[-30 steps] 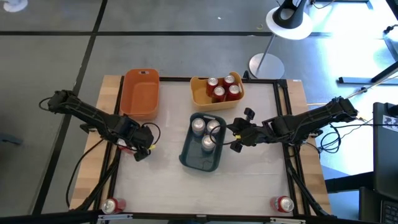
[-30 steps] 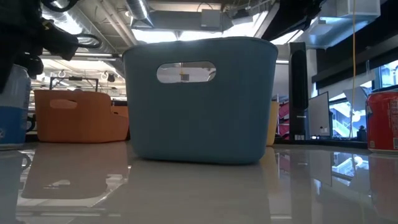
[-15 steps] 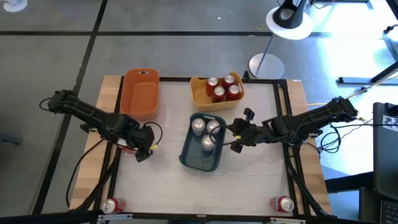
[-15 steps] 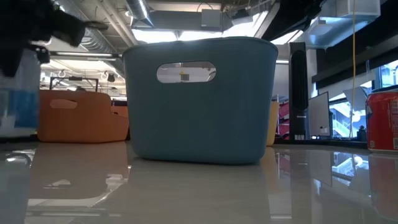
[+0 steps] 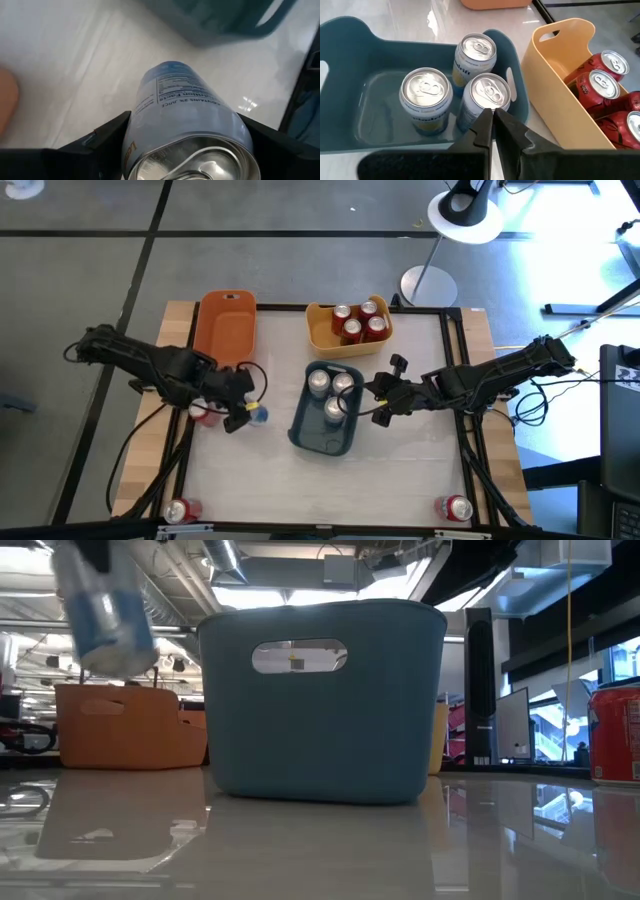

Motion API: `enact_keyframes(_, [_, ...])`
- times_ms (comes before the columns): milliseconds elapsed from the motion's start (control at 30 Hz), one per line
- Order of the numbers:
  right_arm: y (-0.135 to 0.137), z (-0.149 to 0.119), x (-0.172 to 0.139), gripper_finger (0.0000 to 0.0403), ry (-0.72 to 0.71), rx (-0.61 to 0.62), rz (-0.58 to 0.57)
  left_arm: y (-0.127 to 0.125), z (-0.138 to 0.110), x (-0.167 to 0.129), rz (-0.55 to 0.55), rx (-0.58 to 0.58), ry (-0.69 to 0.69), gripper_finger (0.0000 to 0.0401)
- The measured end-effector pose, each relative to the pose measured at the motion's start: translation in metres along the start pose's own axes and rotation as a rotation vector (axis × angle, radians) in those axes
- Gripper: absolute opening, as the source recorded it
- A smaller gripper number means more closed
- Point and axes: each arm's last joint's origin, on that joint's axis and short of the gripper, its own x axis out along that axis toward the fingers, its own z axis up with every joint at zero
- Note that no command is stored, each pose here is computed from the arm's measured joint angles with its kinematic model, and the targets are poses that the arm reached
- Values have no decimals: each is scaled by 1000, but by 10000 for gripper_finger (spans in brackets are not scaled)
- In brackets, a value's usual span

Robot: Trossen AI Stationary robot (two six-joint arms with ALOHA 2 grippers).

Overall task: Sort soda cans
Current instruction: Put the white soda can into the blue bin

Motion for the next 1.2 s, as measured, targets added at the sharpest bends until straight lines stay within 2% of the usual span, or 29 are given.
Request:
enact_keyframes(233, [3,6,0,19,-57,19,27,-9,24,-17,-112,46,-173,291])
enact_keyframes(433, [6,13,0,19,-112,8,83,-17,43,-13,-106,89,-186,291])
enact_keyframes(733, [18,2,-2,19,-32,-24,126,-41,77,10,-89,212,-153,291])
enact_keyframes(933, [28,-12,-9,19,48,-7,140,-40,99,34,-36,236,-112,291])
enact_keyframes(1067, [31,-18,-5,19,101,-8,112,-34,110,58,-10,245,-70,291])
enact_keyframes(1200, [33,-25,4,19,150,-19,37,-32,121,76,-52,298,-52,291])
